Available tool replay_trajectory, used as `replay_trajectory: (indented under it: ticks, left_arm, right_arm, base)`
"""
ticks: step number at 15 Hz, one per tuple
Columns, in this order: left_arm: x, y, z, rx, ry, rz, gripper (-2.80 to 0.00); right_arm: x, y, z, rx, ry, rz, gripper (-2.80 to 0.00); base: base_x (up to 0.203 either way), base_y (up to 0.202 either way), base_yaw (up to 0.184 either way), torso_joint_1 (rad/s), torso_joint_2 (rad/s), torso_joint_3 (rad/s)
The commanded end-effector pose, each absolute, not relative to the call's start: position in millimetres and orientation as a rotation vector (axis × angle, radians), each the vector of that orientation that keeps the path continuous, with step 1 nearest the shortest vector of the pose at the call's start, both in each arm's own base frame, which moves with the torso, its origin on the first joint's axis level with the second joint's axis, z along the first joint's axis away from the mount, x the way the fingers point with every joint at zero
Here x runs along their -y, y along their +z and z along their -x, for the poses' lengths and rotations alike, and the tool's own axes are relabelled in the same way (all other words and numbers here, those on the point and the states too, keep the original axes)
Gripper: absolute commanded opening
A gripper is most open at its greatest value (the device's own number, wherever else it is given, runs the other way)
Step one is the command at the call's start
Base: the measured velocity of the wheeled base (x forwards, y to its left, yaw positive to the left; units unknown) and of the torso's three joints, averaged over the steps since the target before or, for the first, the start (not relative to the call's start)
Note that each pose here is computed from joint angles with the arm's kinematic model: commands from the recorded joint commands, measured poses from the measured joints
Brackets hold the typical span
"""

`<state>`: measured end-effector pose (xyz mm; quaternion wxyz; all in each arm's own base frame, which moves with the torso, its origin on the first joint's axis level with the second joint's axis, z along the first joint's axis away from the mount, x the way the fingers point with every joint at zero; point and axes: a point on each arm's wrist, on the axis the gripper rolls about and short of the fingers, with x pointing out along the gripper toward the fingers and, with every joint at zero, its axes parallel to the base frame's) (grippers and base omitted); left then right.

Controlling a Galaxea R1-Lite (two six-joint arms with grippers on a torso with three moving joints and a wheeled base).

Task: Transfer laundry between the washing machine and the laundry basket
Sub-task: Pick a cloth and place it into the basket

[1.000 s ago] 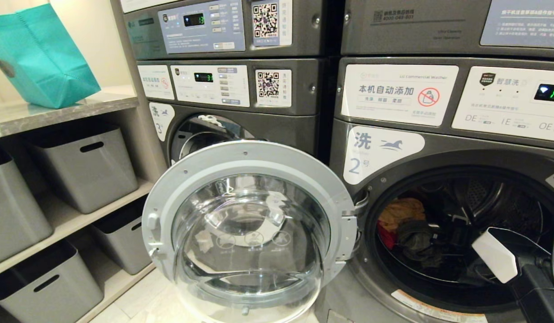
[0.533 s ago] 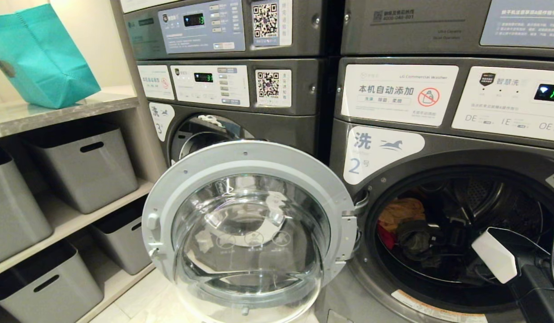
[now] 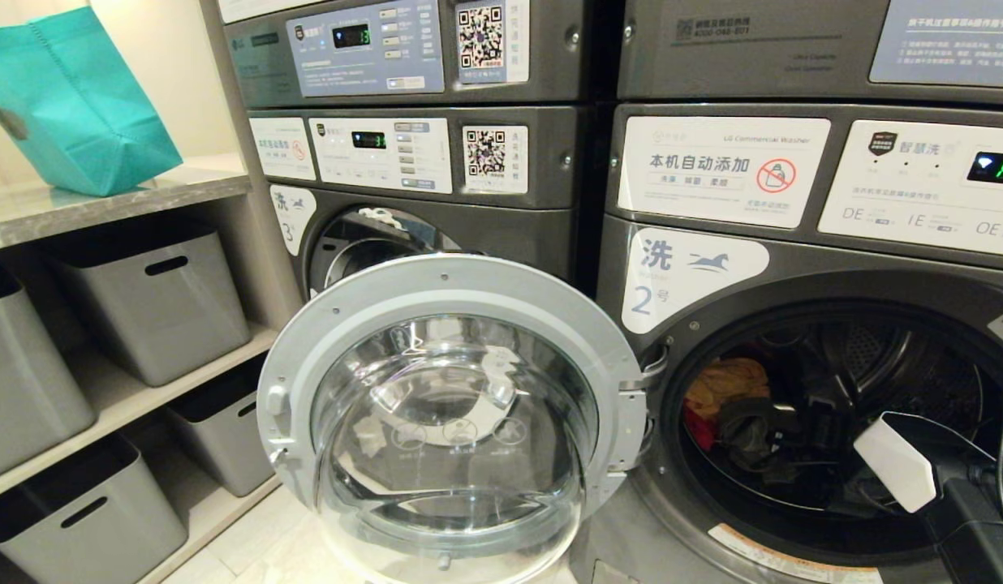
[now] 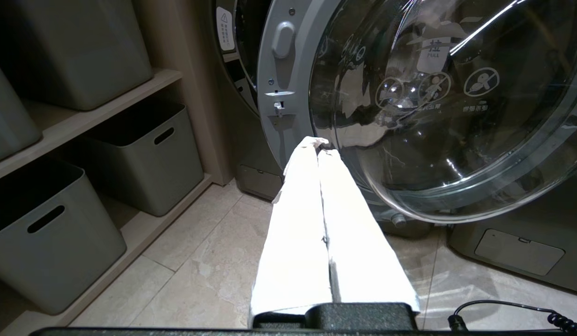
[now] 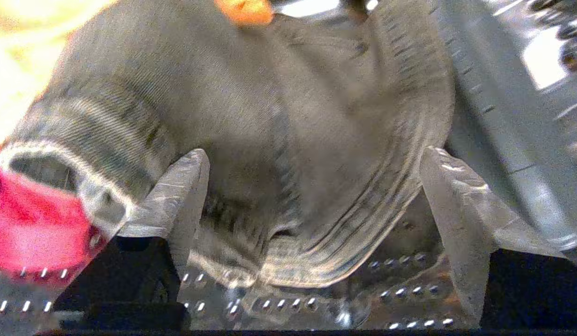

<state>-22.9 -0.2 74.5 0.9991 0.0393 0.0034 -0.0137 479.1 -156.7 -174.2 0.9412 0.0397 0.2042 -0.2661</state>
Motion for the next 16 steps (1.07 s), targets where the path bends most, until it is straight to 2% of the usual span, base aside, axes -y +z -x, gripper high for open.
replay_trajectory:
  ticks: [1, 6, 11, 16]
  left_arm:
    - [0.2, 74.5, 22.8, -0.008, -0.028, -0.08, -2.8]
    - [0.2, 74.5, 22.8, -0.008, -0.028, -0.08, -2.8]
    - [0.2, 74.5, 22.8, -0.008, -0.028, -0.083, -2.8]
    - [0.2, 74.5, 22.8, -0.008, -0.028, -0.081, -2.8]
  right_arm:
    - [155.4, -173.5, -479.7, -0.417, -0.526, -0.084, 0.0]
    - [153.0, -174.5, -479.9, -0.423, -0.455, -0.1, 0.0]
    - [152.4, -156.3, -488.3, -0.323, -0.448, -0.069, 0.0]
    - [141.7, -138.9, -491.0, -0.315, -0.416, -0.051, 0.0]
  base:
    - [0.0, 0.0, 0.0, 0.0, 0.0, 0.0]
    - [0.0, 0.0, 0.0, 0.0, 0.0, 0.0]
    - [0.0, 0.0, 0.0, 0.0, 0.0, 0.0]
    - [0.0, 0.0, 0.0, 0.0, 0.0, 0.0]
